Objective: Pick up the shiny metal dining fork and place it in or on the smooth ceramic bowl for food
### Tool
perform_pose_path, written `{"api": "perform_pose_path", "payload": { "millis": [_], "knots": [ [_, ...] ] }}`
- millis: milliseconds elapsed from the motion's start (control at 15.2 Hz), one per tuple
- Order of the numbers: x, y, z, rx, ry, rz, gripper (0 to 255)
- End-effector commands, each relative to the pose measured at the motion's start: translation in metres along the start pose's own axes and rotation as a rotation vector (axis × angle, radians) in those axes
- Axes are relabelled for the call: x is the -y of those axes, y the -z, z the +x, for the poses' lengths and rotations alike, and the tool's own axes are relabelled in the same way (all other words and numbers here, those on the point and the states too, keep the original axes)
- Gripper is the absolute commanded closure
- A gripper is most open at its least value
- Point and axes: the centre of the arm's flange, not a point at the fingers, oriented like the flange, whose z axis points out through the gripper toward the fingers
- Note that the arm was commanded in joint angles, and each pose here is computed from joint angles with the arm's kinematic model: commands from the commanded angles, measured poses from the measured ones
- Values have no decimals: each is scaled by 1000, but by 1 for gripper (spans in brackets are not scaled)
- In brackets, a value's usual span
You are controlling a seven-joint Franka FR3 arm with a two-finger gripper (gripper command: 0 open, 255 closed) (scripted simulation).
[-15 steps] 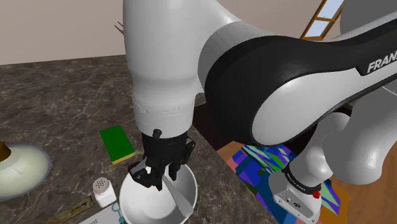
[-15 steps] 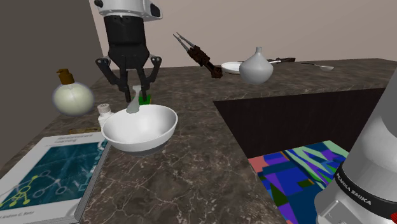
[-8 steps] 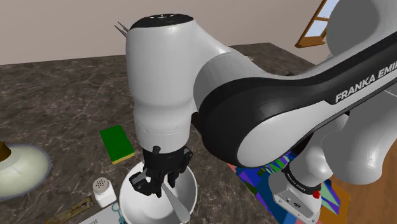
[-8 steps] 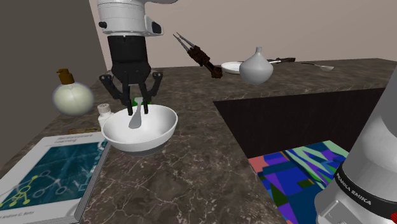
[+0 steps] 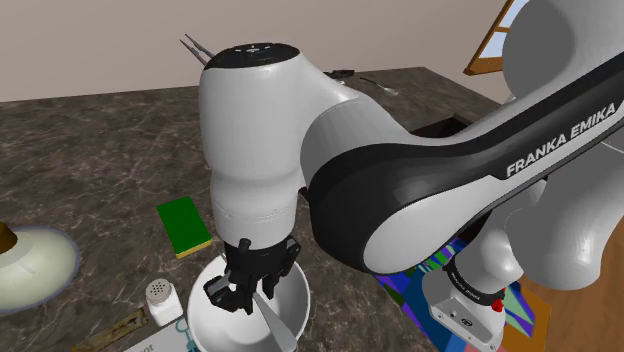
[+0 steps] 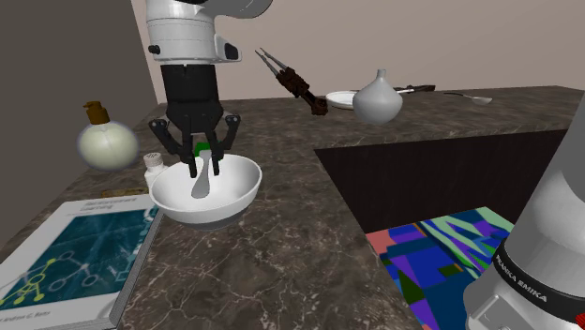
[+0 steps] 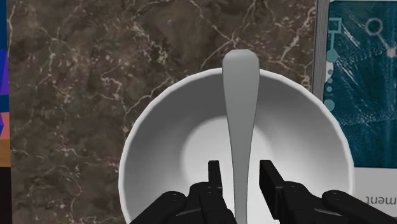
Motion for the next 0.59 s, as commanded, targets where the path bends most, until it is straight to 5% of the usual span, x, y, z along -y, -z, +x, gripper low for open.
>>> {"api": "perform_pose_path", "payload": {
  "millis": [0, 66, 396, 528],
  "knots": [
    [0, 0, 0, 0, 0, 0, 255],
    [0, 0, 0, 0, 0, 0, 0],
    [0, 0, 0, 0, 0, 0, 0],
    [0, 26, 0, 0, 0, 0, 0]
  ]
}}
